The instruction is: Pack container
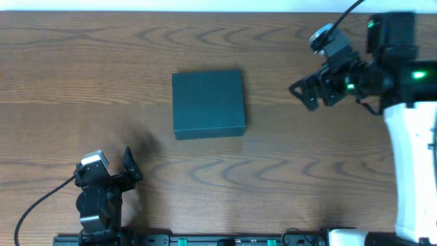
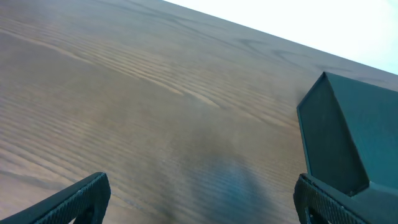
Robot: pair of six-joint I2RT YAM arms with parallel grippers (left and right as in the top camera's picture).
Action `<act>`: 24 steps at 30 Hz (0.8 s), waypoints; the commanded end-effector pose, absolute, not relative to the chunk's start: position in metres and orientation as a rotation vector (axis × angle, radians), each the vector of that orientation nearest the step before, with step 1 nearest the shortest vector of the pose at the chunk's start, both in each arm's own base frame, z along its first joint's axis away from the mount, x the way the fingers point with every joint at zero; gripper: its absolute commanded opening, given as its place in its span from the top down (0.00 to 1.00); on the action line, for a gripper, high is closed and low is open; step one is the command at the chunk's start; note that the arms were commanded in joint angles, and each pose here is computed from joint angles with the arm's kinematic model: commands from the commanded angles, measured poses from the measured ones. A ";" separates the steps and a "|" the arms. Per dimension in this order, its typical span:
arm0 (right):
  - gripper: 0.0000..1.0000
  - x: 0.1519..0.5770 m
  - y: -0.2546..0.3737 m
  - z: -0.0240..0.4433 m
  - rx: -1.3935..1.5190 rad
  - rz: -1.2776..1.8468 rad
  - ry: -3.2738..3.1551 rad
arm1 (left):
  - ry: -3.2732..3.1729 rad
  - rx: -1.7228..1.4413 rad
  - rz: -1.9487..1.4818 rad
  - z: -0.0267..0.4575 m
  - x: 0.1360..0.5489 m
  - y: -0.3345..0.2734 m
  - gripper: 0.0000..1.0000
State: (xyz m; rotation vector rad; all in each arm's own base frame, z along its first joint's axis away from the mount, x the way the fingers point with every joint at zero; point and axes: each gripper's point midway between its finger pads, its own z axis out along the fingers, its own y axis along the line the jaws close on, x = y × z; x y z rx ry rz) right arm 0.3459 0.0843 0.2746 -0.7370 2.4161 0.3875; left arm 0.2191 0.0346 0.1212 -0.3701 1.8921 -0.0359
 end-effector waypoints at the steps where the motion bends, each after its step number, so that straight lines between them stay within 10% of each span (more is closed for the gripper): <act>1: 0.01 0.317 0.086 0.260 -0.755 0.383 2.374 | 1.902 -0.399 -0.031 0.113 0.219 0.038 0.05; 24: 0.01 0.181 0.080 0.192 -0.513 0.350 1.980 | 1.902 -0.399 -0.031 0.112 0.219 0.038 0.05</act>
